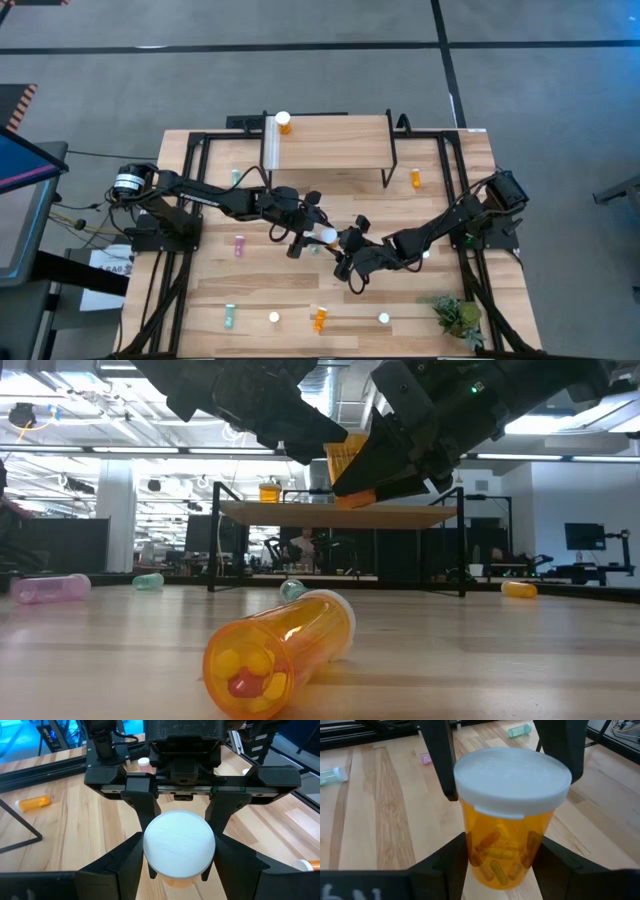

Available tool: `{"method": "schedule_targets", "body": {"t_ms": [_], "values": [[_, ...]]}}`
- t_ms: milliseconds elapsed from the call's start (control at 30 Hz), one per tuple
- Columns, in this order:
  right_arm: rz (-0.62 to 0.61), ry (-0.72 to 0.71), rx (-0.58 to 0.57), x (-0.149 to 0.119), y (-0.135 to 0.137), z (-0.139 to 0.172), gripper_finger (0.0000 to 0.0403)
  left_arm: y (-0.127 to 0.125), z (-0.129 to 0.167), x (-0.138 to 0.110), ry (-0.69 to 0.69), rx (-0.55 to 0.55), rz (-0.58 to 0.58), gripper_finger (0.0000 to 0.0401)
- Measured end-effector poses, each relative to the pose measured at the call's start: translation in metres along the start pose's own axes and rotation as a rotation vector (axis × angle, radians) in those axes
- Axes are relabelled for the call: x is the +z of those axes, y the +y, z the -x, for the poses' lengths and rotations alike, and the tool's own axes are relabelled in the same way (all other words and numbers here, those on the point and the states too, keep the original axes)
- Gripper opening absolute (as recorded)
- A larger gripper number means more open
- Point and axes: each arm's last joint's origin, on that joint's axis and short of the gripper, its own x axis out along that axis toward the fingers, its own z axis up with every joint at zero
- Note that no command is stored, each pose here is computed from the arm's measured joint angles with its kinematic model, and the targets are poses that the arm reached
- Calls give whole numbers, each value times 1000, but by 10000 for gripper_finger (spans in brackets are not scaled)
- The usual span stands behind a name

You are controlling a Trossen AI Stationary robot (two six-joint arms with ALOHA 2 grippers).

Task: Pick and place medicine bottles onto shelf by color
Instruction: Put the large orange pill bottle aligned with the other large orange pill bottle on the shelf

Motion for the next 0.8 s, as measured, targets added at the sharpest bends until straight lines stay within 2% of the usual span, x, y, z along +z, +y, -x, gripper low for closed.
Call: {"method": "schedule_targets", "body": {"t_ms": [400,633,800], "values": [[-26,-21,17,6,2,1,235,-1,8,2,28,3,13,201],[-31,-26,31,12,0,7,237,-2,23,8,53,47,-3,201],[-33,-30,46,18,-1,15,237,-3,44,16,70,79,-1,201]]}}
